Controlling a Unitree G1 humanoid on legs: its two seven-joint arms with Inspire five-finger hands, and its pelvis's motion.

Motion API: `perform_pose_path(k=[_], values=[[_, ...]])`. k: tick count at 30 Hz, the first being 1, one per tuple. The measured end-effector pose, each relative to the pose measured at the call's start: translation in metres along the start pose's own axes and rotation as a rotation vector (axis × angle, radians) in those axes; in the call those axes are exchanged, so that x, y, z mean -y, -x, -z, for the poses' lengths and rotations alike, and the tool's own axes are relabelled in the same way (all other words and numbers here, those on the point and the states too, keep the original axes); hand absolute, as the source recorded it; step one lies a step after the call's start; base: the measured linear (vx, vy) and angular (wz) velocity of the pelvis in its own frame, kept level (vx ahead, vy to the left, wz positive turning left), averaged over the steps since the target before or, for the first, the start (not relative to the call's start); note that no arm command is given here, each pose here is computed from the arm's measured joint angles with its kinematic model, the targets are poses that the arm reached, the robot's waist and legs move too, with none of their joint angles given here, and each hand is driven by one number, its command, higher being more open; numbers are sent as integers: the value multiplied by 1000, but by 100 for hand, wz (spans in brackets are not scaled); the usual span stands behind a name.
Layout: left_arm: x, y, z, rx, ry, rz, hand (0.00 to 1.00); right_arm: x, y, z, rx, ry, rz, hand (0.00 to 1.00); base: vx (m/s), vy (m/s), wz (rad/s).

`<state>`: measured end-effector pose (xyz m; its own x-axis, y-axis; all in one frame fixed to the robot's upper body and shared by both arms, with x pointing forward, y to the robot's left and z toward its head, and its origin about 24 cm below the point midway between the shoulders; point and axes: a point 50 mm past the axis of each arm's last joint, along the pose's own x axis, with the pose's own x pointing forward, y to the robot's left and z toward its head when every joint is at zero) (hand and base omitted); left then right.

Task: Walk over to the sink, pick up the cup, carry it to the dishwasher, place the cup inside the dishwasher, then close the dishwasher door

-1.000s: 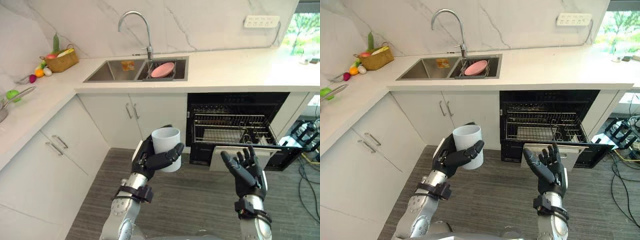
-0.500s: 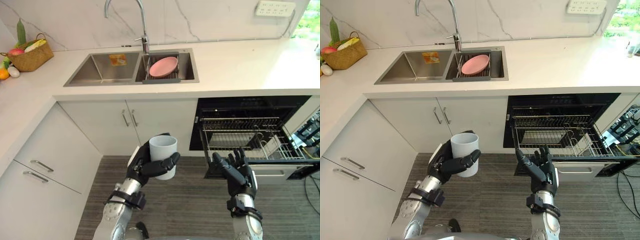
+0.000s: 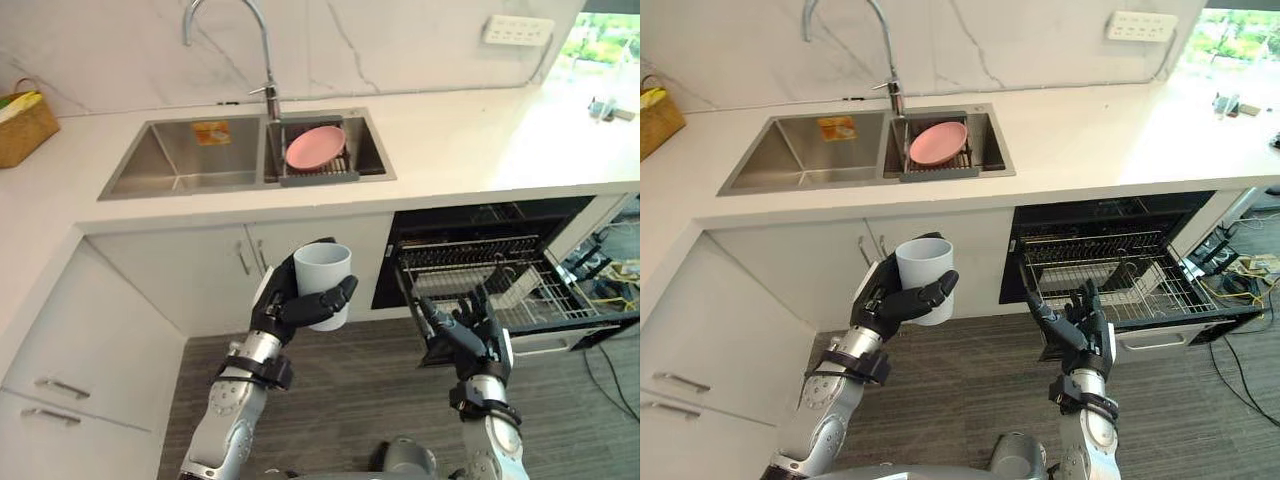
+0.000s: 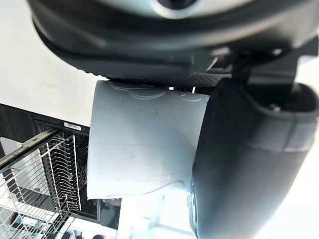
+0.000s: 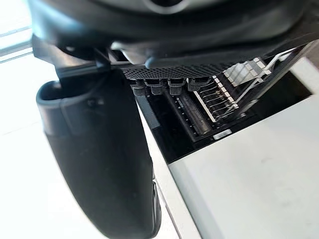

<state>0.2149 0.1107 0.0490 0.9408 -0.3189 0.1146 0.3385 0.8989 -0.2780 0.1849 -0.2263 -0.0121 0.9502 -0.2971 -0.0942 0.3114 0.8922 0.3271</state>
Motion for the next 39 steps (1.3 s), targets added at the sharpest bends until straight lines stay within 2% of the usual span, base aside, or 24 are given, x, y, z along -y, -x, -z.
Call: perform_pose_path(k=[6, 10, 13, 16, 24, 30, 36, 39], values=[[14, -19, -16, 75, -26, 112, 0, 0, -3, -29, 139, -14, -3, 100, 139, -4, -15], [27, -19, -12, 56, -26, 190, 0, 13, -1, -57, 273, -26, 39, 100, 142, -4, -7], [35, -20, -6, 33, 99, 211, 0, 14, -2, -61, 285, -31, 41, 100, 306, -36, -53], [39, -18, 4, -1, 148, 216, 0, 11, -4, -66, 298, -32, 26, 100, 352, 73, -110], [27, -9, 12, -25, 161, 111, 0, 2, -15, -69, 264, -67, -63, 100, 299, 320, -146], [17, -15, 2, 6, 115, 124, 0, -8, -13, -56, 222, -135, -53, 100, 119, 254, -5], [18, -17, -11, 62, 113, 80, 0, -22, -12, -46, 181, -159, -134, 100, 2, 76, -4], [14, -21, -17, 91, 48, 23, 0, -26, -14, -48, 182, -223, -198, 100, -26, 67, -37]])
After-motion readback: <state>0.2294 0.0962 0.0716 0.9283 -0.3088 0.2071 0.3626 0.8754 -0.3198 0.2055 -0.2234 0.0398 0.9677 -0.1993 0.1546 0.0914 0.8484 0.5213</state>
